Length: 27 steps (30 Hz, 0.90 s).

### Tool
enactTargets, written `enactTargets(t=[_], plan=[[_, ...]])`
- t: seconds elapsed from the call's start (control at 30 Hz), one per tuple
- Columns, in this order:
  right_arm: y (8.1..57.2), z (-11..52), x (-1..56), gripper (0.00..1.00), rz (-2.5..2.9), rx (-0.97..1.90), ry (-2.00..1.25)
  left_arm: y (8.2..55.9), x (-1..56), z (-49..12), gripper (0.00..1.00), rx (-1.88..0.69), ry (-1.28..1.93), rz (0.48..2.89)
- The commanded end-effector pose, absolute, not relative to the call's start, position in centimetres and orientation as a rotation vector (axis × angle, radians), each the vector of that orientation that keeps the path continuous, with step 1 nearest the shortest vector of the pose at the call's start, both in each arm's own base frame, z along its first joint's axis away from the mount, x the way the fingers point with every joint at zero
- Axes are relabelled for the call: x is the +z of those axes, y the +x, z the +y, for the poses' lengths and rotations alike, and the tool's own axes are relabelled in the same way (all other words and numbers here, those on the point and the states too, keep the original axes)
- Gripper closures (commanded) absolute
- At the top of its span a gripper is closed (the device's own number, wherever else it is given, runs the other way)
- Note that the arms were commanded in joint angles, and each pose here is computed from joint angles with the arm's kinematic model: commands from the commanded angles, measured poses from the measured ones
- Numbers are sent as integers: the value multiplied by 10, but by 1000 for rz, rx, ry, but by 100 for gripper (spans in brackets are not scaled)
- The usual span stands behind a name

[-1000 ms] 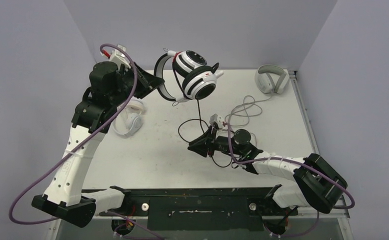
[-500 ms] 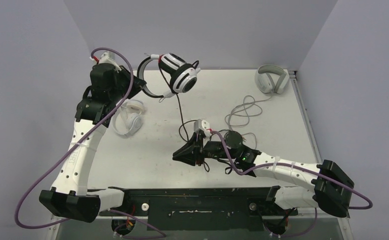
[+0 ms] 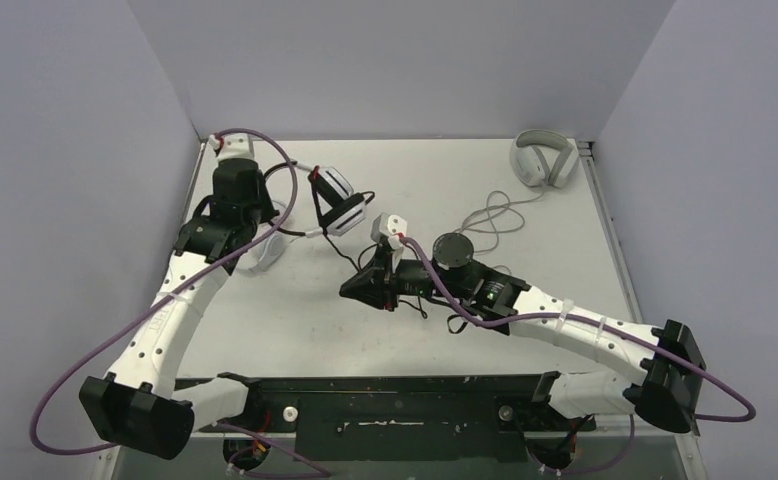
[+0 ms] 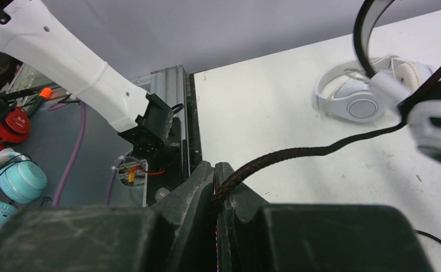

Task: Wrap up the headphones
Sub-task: Wrap the headphones cable around the headphones.

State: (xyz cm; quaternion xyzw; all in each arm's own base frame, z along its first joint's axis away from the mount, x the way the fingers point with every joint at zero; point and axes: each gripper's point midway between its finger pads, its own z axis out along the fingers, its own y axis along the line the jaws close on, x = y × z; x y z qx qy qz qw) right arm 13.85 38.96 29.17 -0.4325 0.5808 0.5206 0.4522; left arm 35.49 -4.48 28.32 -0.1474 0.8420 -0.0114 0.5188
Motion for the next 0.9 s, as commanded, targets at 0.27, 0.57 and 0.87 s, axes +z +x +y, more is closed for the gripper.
enactTargets(t=[0.27,0.57,0.87], plan=[[190,391,310,97,1518,990,-1106,340,282,-69,100,263,83,1946],[252,353,307,100,1664,805,-1007,327,270,-100,100,165,299,1974],[290,331,292,98,1750,675,-889,311,275,-145,100,-103,431,2012]])
